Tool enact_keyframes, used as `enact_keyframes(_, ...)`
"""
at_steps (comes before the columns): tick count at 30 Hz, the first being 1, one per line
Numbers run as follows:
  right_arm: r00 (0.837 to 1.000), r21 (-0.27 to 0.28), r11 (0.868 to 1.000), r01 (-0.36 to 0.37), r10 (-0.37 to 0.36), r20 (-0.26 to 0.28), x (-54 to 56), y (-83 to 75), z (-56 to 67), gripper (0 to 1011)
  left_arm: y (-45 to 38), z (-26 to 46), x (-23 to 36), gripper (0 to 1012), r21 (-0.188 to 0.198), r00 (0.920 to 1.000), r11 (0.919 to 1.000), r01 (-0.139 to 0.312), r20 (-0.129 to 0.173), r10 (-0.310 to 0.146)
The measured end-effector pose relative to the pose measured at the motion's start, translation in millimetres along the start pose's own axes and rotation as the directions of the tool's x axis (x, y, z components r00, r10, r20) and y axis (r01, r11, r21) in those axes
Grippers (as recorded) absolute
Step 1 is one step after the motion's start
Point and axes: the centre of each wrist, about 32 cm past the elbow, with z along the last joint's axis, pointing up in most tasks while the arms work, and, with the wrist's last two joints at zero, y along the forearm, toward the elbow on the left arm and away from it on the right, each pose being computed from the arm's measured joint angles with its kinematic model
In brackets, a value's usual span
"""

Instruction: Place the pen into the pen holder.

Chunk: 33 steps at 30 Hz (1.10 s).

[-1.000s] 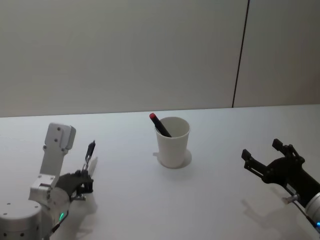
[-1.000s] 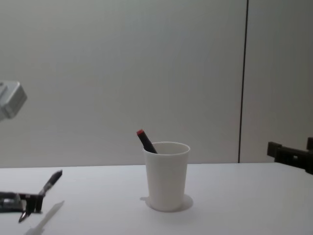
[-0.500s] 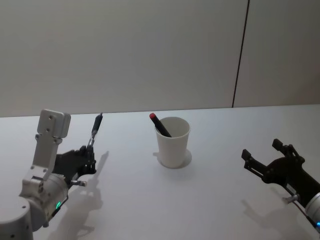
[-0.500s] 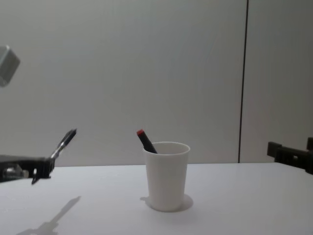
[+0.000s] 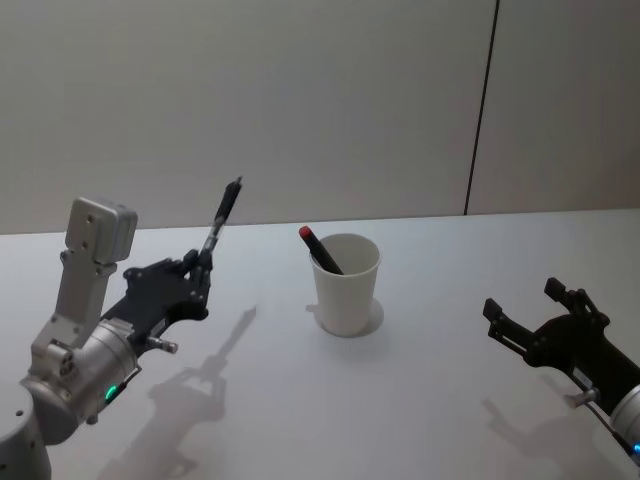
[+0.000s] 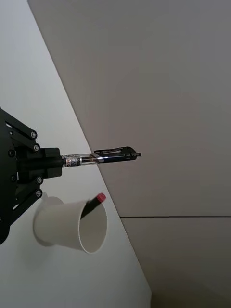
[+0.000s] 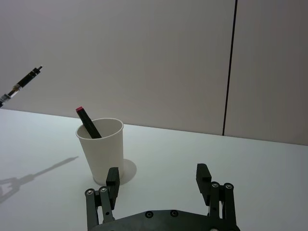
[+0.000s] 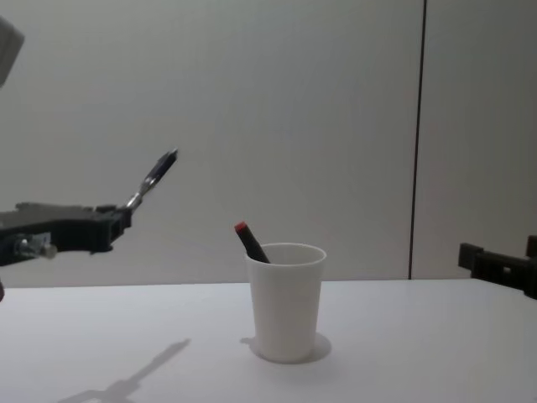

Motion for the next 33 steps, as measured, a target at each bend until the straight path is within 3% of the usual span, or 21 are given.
enact_keyframes(7, 1.0, 0.0, 1.0, 0.0, 0.0, 0.0, 0.0, 0.0, 0.0, 1001, -2.6, 3.9, 4.2, 126, -0.064, 0.9947, 0.9931, 0.098, 0.036, -0.096)
enact_keyframes(14, 1.0, 0.0, 1.0, 0.0, 0.0, 0.0, 0.0, 0.0, 0.0, 1001, -6.9, 6.7, 4.2, 126, -0.103, 0.9768, 0.973, 0.206, 0.08, -0.199)
enact_keyframes(15, 1.0, 0.0, 1.0, 0.0, 0.0, 0.0, 0.0, 0.0, 0.0, 1001, -8.0, 7.2, 3.5, 126, -0.109, 0.9707, 0.9666, 0.232, 0.09, -0.222)
enact_keyframes(18, 1.0, 0.0, 1.0, 0.0, 0.0, 0.0, 0.0, 0.0, 0.0, 1001, -9.9, 7.8, 2.1, 126, -0.115, 0.9626, 0.9581, 0.262, 0.102, -0.251)
enact_keyframes(20, 1.0, 0.0, 1.0, 0.0, 0.0, 0.0, 0.0, 0.0, 0.0, 1001, -13.0, 8.2, -1.0, 126, -0.121, 0.9484, 0.9438, 0.308, 0.119, -0.294)
enact_keyframes(21, 1.0, 0.0, 1.0, 0.0, 0.0, 0.0, 0.0, 0.0, 0.0, 1001, -13.0, 8.2, -1.0, 126, -0.121, 0.9484, 0.9438, 0.308, 0.119, -0.294)
enact_keyframes(24, 1.0, 0.0, 1.0, 0.0, 0.0, 0.0, 0.0, 0.0, 0.0, 1001, -16.9, 8.2, -5.7, 126, -0.125, 0.93, 0.9254, 0.358, 0.136, -0.341)
enact_keyframes(25, 1.0, 0.0, 1.0, 0.0, 0.0, 0.0, 0.0, 0.0, 0.0, 1001, -16.9, 8.2, -5.7, 126, -0.125, 0.93, 0.9254, 0.358, 0.136, -0.341)
enact_keyframes(30, 1.0, 0.0, 1.0, 0.0, 0.0, 0.0, 0.0, 0.0, 0.0, 1001, -23.4, 8.0, -13.5, 126, -0.127, 0.9046, 0.8999, 0.417, 0.153, -0.398)
enact_keyframes(31, 1.0, 0.0, 1.0, 0.0, 0.0, 0.0, 0.0, 0.0, 0.0, 1001, -23.4, 8.0, -13.5, 126, -0.127, 0.9046, 0.8999, 0.417, 0.153, -0.398)
enact_keyframes(33, 1.0, 0.0, 1.0, 0.0, 0.0, 0.0, 0.0, 0.0, 0.0, 1001, -25.9, 7.6, -16.7, 126, -0.128, 0.8966, 0.8916, 0.434, 0.156, -0.415)
